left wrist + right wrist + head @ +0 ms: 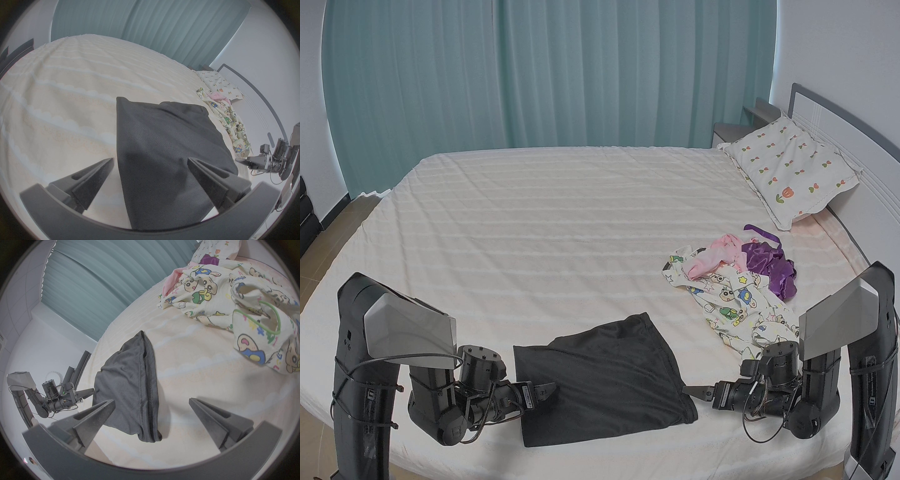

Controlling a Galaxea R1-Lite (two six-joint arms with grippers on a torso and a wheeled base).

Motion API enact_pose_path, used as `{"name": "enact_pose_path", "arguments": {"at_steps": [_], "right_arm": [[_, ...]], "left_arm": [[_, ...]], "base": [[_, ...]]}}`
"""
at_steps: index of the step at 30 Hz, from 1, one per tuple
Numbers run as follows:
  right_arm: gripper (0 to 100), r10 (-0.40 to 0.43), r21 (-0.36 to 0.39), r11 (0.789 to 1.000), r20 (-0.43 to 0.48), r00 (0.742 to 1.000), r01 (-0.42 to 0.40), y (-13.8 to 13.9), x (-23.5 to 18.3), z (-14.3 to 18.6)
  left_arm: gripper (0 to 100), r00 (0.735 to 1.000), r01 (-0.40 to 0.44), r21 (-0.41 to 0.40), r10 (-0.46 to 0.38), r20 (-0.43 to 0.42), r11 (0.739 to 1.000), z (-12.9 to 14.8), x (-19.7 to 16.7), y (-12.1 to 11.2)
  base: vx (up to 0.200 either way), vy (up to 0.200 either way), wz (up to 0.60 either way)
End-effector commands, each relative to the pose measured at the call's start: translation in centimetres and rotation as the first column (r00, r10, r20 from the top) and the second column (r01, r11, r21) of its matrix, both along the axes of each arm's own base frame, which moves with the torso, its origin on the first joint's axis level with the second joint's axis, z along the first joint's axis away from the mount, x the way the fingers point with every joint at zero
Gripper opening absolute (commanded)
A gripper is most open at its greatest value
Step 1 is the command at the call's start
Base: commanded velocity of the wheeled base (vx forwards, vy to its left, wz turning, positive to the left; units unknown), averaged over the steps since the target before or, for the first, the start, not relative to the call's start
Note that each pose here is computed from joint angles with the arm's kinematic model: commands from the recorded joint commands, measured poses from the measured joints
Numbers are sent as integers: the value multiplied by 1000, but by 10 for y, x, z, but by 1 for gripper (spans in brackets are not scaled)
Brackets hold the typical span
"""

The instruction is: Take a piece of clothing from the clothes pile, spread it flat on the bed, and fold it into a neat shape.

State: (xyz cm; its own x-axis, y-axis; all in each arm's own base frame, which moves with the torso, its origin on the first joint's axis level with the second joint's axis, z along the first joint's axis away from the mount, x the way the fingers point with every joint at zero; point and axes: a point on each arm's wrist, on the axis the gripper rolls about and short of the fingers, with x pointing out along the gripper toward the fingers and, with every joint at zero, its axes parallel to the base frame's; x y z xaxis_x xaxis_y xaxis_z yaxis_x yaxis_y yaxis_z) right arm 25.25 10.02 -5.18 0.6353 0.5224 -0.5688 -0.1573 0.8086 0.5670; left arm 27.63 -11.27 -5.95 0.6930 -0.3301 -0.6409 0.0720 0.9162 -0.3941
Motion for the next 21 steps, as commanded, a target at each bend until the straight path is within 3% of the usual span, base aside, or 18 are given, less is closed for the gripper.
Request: {"name": "enact_pose_path", "arguments": {"at_steps": [1, 17, 18, 21], "right_arm": [[100, -6, 7, 1000, 20, 1000, 6, -1, 3, 2], [100, -18, 13, 1000, 35, 999, 18, -3, 9, 2], [100, -18, 15, 1000, 37, 999, 18, -3, 10, 2], [100, -19, 16, 1000, 38, 999, 19, -3, 11, 1]], "left_arm": [[100, 1000, 3, 7, -3, -13, 1000, -6, 0, -1], [100, 999, 41, -22, -41, 29, 999, -9, 14, -19], [0, 999, 41, -22, -41, 27, 999, -9, 13, -19], [0, 999, 39, -24, -39, 21, 999, -9, 12, -18]], "base": [[0, 0, 0], [0, 0, 0], [0, 0, 0], [0, 0, 0]]}}
